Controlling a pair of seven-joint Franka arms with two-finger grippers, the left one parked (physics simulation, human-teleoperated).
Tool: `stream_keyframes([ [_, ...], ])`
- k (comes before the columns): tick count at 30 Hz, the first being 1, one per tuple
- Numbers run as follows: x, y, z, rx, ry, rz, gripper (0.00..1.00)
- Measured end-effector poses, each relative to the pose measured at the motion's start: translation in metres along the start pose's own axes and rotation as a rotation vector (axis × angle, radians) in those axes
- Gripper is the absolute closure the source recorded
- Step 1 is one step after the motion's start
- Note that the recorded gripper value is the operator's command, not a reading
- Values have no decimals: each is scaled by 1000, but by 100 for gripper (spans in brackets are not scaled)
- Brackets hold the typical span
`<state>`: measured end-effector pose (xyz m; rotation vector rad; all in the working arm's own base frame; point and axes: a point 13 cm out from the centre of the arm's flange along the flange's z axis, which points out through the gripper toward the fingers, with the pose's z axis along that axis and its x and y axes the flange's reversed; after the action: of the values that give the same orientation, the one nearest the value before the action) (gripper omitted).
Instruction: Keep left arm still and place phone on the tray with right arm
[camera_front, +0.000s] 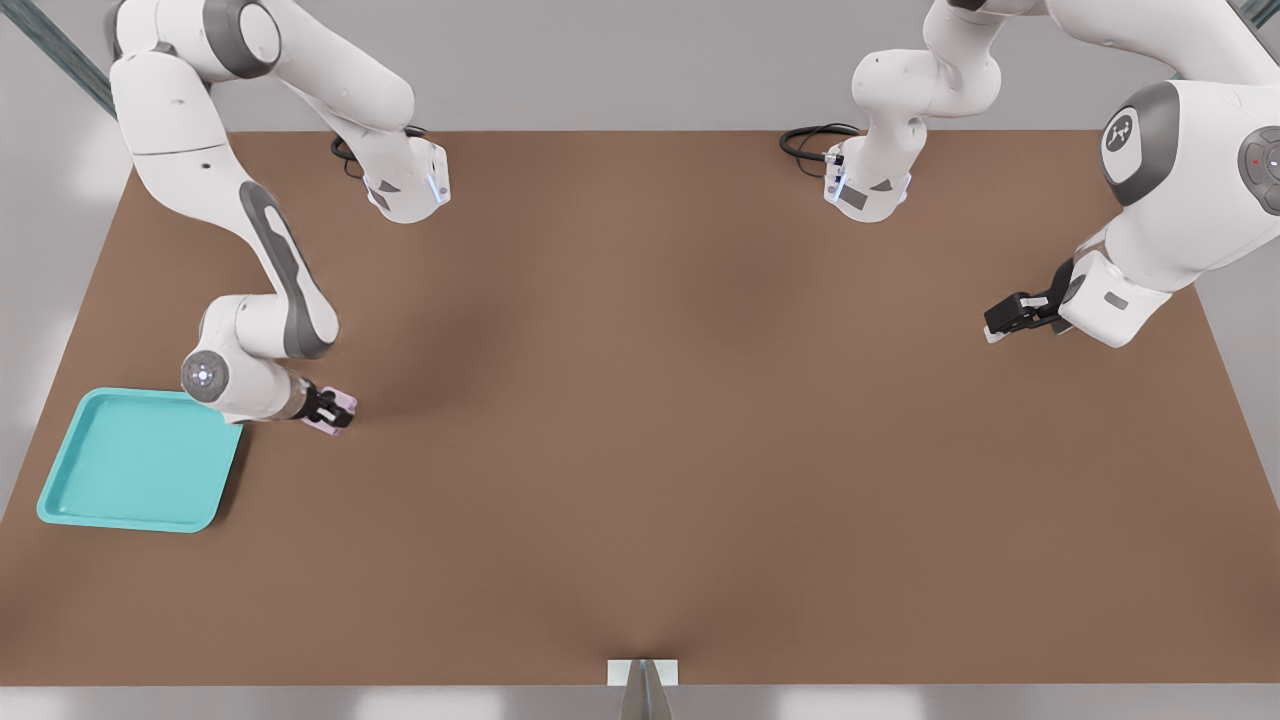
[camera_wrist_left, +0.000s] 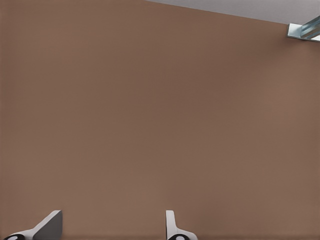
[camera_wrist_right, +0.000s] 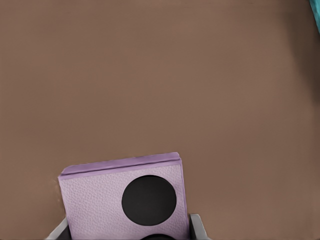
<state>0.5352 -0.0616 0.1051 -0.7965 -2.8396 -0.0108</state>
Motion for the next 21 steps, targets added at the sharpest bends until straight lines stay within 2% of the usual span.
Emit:
stream_keyframes([
  [5, -49, -85, -12, -6, -29, -5, 26],
  [11, -145, -166, -17, -58, -87, -41, 26],
  [14, -184, -203, -4, -61, -90, -80, 25],
  [15, -190, -211, 4, -61, -83, -101, 7],
  [16, -192, -215, 11, -59, -74, -127, 0],
  [19, -191, -217, 18, -53, -57, -212, 0],
  [21, -196, -210, -4, -51, -80, -271, 0],
])
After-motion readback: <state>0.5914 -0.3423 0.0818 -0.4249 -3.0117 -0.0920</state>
